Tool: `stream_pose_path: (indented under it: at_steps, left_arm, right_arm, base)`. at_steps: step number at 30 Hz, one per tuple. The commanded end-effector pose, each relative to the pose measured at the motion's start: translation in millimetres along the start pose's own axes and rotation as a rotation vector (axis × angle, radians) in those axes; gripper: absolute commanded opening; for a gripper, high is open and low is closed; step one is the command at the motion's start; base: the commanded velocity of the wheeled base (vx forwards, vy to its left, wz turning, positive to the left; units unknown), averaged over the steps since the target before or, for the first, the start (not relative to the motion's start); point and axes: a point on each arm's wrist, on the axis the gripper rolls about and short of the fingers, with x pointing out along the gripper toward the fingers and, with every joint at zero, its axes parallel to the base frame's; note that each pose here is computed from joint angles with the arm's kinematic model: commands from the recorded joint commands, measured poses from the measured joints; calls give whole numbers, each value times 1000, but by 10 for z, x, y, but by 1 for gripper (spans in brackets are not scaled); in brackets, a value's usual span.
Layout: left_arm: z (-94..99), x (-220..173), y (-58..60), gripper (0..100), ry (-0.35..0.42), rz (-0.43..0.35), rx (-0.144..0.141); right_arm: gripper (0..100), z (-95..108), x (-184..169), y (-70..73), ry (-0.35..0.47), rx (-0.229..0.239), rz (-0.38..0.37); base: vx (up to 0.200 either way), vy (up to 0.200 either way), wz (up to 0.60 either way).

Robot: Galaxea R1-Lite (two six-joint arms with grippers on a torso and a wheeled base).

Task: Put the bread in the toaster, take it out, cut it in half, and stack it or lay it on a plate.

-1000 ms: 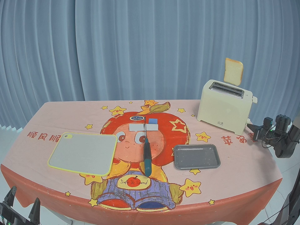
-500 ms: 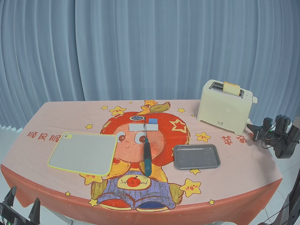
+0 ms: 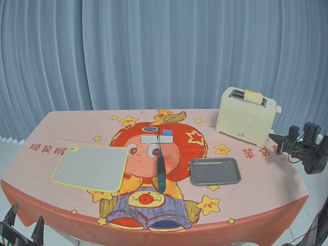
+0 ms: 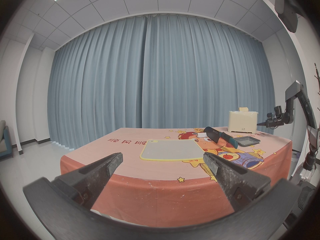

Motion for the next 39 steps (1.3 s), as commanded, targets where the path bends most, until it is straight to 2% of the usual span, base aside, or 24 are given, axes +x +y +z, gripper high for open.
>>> stream_pose_path:
  at_steps: [1, 3, 5, 13, 14, 22, 27, 29, 33, 35, 39]
  left_arm:
    - [-49, 13, 0, 100, 17, 0, 0]
    - [-49, 13, 0, 100, 17, 0, 0]
    - [-49, 13, 0, 100, 17, 0, 0]
    - [-49, 13, 0, 100, 17, 0, 0]
    - [-49, 13, 0, 100, 17, 0, 0]
    - [-49, 13, 0, 100, 17, 2, 0]
    - [-49, 13, 1, 100, 17, 0, 0]
    - [-49, 13, 0, 100, 17, 2, 0]
    - [-49, 13, 0, 100, 17, 2, 0]
    - [-49, 13, 0, 100, 17, 2, 0]
    - [-49, 13, 0, 100, 17, 2, 0]
  right_arm:
    - [0, 569, -435, 450, -148, -100, 45]
    - [0, 622, -464, 468, -165, -96, 44]
    - [0, 663, -474, 517, -178, -67, 59]
    - [0, 634, -417, 641, -166, -68, 105]
    - [100, 634, -421, 643, -166, -68, 105]
    - [100, 673, -424, 661, -185, -85, 110]
    - [100, 801, -399, 555, -215, -95, 86]
    - [100, 919, -385, 461, -218, -94, 66]
    - [100, 1067, -382, 446, -188, -76, 77]
    - [100, 1225, -405, 423, -180, -68, 90]
    - [100, 1380, -466, 382, -175, -65, 72]
  base:
    - [0, 0, 0]
    - [0, 0, 0]
    - [0, 0, 0]
    - [0, 0, 0]
    - [0, 0, 0]
    - [0, 0, 0]
    - [0, 0, 0]
    - [0, 0, 0]
    - [0, 0, 0]
    - [0, 0, 0]
    - [0, 0, 0]
